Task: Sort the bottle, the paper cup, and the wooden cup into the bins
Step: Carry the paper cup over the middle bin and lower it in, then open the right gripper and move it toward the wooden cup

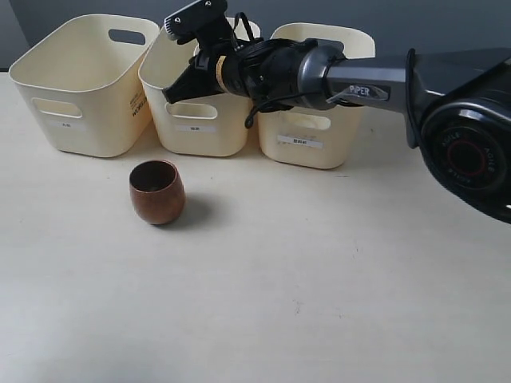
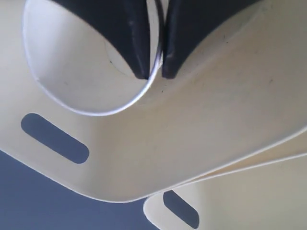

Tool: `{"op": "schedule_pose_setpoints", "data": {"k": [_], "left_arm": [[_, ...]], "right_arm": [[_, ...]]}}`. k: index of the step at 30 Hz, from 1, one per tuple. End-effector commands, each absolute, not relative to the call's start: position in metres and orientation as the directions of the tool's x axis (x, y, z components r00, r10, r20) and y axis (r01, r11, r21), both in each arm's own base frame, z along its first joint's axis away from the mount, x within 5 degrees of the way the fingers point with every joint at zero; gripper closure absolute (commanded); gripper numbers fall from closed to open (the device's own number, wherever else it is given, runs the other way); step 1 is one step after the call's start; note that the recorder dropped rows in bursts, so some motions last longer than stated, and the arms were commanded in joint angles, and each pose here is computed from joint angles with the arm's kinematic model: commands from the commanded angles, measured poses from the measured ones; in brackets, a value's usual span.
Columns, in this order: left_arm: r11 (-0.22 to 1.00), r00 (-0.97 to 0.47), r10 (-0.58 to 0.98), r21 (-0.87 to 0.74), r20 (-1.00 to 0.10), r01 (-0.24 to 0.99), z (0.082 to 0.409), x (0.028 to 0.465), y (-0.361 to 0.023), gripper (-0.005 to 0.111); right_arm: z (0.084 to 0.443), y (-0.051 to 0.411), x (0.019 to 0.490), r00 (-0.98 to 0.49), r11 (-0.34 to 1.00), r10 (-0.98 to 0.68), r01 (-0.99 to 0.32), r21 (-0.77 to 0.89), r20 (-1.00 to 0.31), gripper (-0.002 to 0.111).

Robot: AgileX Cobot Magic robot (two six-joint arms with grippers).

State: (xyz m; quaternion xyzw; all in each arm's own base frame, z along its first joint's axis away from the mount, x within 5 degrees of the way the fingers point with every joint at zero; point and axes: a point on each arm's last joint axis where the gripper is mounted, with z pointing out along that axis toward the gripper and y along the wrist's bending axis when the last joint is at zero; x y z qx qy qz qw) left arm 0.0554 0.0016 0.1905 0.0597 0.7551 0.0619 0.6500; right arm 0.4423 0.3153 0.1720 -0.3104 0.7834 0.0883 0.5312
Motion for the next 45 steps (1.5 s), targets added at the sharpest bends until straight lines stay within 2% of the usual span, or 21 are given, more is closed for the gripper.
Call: {"op": "schedule_pose_setpoints", "data": {"k": [1, 3, 17, 23, 27, 30, 35, 40, 45], "left_arm": [[0.986, -0.144, 0.168, 0.168, -0.975, 0.01, 0.192, 0.056, 0.001, 0.107], [0.986, -0.144, 0.168, 0.168, -0.975, 0.01, 0.192, 0.056, 0.001, 0.107], [0.986, -0.144, 0.168, 0.168, -0.975, 0.01, 0.192, 0.056, 0.001, 0.107], [0.986, -0.144, 0.168, 0.168, -0.975, 0.01, 0.192, 0.056, 0.001, 0.107], [0.986, -0.144, 0.168, 0.168, -0.975, 0.01, 0.192, 0.056, 0.001, 0.107], [0.986, -0.144, 0.168, 0.168, -0.975, 0.01, 0.192, 0.056, 0.001, 0.107], [0.986, -0.144, 0.168, 0.168, -0.975, 0.01, 0.192, 0.056, 0.001, 0.107], [0.986, -0.144, 0.168, 0.168, -0.975, 0.01, 0.192, 0.056, 0.001, 0.107], [0.986, -0.144, 0.168, 0.168, -0.975, 0.01, 0.192, 0.056, 0.001, 0.107]], "right_arm": [[0.166, 0.314, 0.444, -0.247, 0.789, -0.405, -0.581, -0.199, -0.88, 0.078], [0.166, 0.314, 0.444, -0.25, 0.79, -0.402, -0.581, -0.196, -0.881, 0.076], [0.169, 0.314, 0.443, -0.242, 0.786, -0.402, -0.586, -0.197, -0.883, 0.076], [0.211, 0.316, 0.435, -0.166, 0.75, -0.375, -0.632, -0.194, -0.912, 0.076], [0.247, 0.324, 0.417, -0.099, 0.635, -0.33, -0.76, -0.143, -0.939, 0.076], [0.274, 0.33, 0.395, -0.035, 0.474, -0.311, -0.872, -0.123, -0.95, 0.076], [0.301, 0.335, 0.361, -0.053, 0.214, -0.248, -0.977, -0.002, -0.967, 0.076], [0.302, 0.336, 0.339, -0.096, 0.005, -0.25, -0.995, 0.098, -0.963, 0.076], [0.274, 0.332, 0.334, -0.157, 0.009, -0.305, -0.987, 0.162, -0.94, 0.076]]}}
